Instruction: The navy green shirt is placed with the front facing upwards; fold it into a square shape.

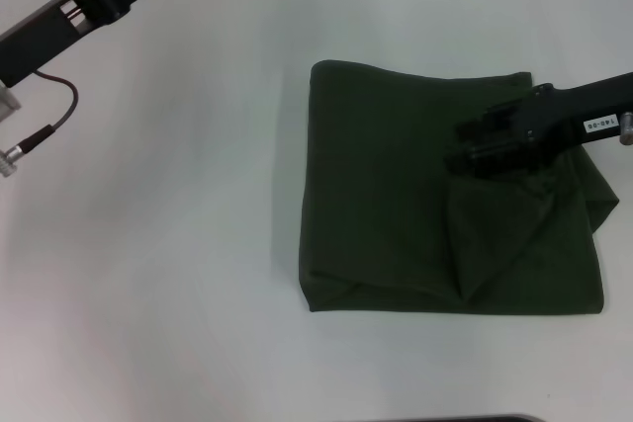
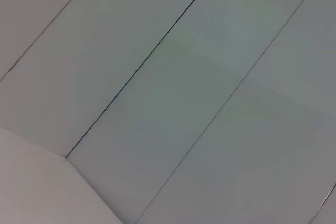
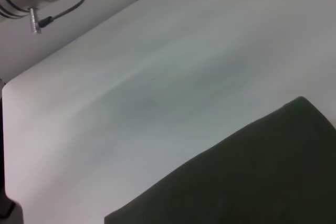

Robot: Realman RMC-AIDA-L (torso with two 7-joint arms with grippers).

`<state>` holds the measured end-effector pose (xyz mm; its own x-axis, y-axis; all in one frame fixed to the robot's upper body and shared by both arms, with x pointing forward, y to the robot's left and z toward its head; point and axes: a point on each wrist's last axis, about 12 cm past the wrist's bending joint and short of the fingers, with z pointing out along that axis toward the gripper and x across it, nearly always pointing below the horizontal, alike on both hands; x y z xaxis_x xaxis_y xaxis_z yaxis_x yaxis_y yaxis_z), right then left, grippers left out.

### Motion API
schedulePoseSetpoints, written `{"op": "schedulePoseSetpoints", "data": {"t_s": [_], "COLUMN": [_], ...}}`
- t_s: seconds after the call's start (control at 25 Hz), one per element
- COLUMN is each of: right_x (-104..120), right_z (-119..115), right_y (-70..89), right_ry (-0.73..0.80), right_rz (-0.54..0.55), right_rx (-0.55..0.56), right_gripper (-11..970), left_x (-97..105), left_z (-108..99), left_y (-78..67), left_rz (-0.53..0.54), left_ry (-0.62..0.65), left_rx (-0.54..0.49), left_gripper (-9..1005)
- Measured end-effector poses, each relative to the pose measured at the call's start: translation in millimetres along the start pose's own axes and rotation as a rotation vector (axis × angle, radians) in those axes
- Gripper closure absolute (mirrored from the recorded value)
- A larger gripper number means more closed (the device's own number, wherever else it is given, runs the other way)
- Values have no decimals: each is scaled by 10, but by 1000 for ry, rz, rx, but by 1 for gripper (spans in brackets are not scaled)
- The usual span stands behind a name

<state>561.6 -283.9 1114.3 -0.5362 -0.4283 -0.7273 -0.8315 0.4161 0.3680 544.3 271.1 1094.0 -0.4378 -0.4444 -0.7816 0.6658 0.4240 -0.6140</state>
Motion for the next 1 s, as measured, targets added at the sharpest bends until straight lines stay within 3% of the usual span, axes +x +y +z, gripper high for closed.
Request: {"op": "schedulePoseSetpoints", "data": {"t_s": [0.44, 0.8, 1.0], "right_x": [-115, -31, -8], "right_z": [300, 227, 222], "right_y": [68, 36, 25], "right_ry": [30, 39, 48], "right_rz": [-47, -17, -12], "right_rx": [-28, -5, 0], "right_gripper": [343, 389, 694], "left_x": [21, 50, 63], "left_z": [27, 25, 37], "left_y": [-7, -12, -8], "left_rz": [-1, -4, -5], "left_ry": [4, 2, 6], "left_rx": [3, 0, -6], "left_gripper": [46, 47, 47]}}
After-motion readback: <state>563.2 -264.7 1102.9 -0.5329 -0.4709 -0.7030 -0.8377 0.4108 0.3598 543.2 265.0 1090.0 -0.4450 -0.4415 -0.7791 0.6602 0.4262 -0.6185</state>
